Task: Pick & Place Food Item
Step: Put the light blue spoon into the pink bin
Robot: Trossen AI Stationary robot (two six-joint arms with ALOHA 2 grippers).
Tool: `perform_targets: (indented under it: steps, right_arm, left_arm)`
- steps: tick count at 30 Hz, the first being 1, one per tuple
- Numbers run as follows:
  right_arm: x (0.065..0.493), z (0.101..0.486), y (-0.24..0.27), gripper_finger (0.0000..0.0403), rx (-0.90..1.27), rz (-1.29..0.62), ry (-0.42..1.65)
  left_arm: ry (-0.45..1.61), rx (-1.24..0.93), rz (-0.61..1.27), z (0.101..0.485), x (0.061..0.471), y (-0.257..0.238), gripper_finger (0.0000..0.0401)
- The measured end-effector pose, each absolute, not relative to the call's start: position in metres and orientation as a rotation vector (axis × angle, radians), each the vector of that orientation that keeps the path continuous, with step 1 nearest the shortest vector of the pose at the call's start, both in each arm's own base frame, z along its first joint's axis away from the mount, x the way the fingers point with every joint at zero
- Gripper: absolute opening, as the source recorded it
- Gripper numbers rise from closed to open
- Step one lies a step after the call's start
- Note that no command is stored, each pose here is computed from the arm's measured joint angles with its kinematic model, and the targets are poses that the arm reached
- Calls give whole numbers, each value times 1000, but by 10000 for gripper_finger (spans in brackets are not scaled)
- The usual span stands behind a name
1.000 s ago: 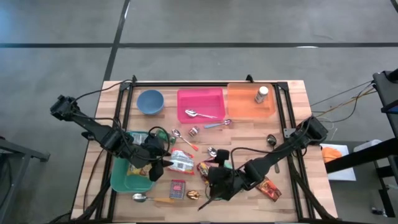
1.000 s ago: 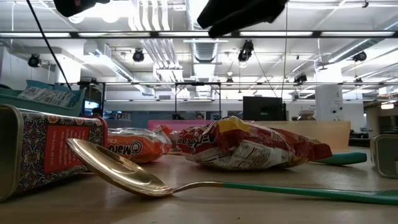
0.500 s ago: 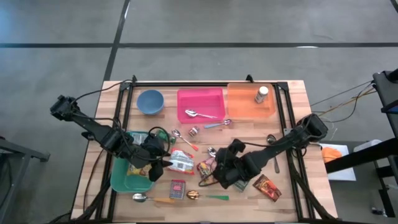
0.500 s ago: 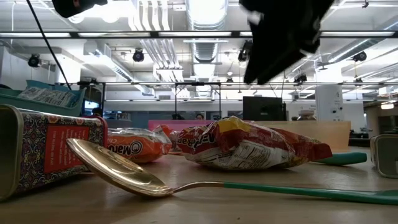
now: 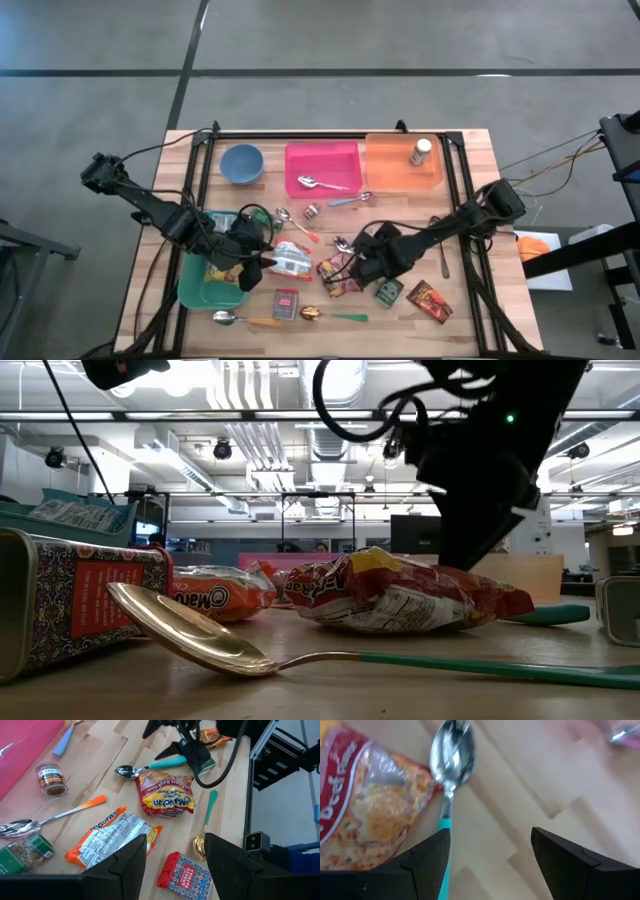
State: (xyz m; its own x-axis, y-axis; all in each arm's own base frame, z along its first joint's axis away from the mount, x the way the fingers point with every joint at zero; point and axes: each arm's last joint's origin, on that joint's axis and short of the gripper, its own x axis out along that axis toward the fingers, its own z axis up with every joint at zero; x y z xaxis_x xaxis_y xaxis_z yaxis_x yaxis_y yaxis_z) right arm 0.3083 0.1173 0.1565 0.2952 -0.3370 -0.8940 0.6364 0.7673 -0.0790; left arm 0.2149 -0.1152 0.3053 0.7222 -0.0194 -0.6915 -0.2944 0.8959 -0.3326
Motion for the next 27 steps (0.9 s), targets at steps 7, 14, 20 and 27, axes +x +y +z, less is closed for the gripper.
perform_targets:
  steps: [7,14,20,27]
  right_arm:
    - [307,145,119,276,365,-590,1102]
    - [306,139,119,276,385,-579,1110]
    - [306,137,119,251,395,-571,1096]
    - [302,128,117,160,410,-576,1087]
  left_arm:
    - [755,-444,158,305,215,-115,201]
    - [755,-443,158,305,215,-115,201]
    - [756,-441,157,305,215,-115,201]
    - [756,-441,157,305,215,-115,201]
